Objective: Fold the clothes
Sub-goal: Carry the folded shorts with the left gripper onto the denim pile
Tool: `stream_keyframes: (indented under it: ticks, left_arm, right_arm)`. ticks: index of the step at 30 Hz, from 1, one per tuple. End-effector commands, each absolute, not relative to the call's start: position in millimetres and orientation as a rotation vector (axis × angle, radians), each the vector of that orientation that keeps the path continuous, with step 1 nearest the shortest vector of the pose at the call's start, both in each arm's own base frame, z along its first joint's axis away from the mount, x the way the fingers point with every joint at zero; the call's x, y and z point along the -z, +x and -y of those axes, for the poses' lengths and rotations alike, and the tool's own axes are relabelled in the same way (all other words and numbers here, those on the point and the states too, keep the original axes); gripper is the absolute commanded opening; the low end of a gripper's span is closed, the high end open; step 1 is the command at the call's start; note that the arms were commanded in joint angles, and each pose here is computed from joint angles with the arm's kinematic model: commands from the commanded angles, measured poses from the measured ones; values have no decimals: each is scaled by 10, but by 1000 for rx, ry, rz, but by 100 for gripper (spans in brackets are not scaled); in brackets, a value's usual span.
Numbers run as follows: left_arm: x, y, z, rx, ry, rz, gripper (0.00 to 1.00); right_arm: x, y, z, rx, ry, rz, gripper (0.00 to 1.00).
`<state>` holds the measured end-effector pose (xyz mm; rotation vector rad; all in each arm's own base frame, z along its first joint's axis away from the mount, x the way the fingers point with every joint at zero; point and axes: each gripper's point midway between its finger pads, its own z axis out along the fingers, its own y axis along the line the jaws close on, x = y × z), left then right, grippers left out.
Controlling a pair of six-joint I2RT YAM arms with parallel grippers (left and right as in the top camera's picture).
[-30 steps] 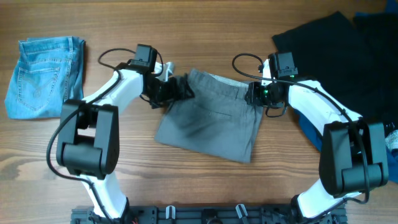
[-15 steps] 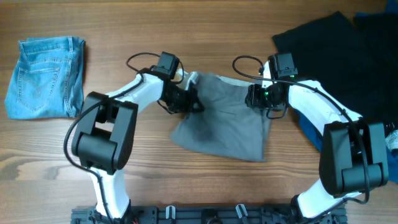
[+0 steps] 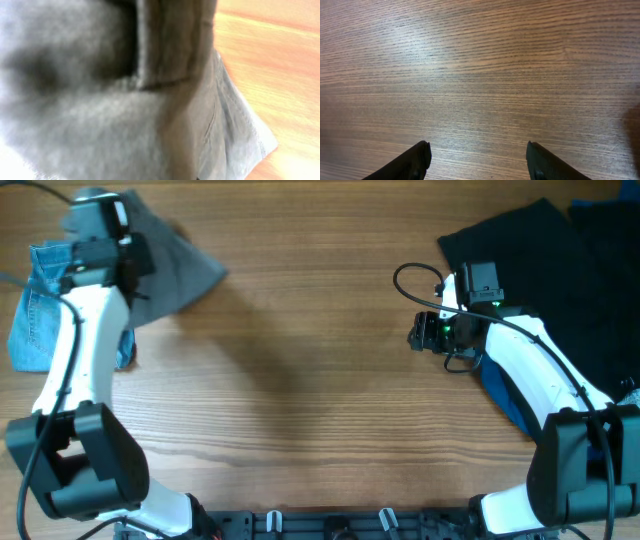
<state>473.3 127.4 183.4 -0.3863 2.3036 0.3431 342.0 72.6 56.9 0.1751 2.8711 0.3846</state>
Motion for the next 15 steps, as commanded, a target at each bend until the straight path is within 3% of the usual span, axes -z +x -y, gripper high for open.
stream_keyframes:
  ticks: [1, 15]
  left_arm:
    - [-2282, 4718, -1890, -495, -424, -2146, 5]
    - [-1967, 4233, -2962, -436, -673, -2160, 13]
  right_arm:
    - [-658, 3472, -719, -370, 141, -2846, 66]
    - [-655, 3464, -716, -368, 142, -2849, 67]
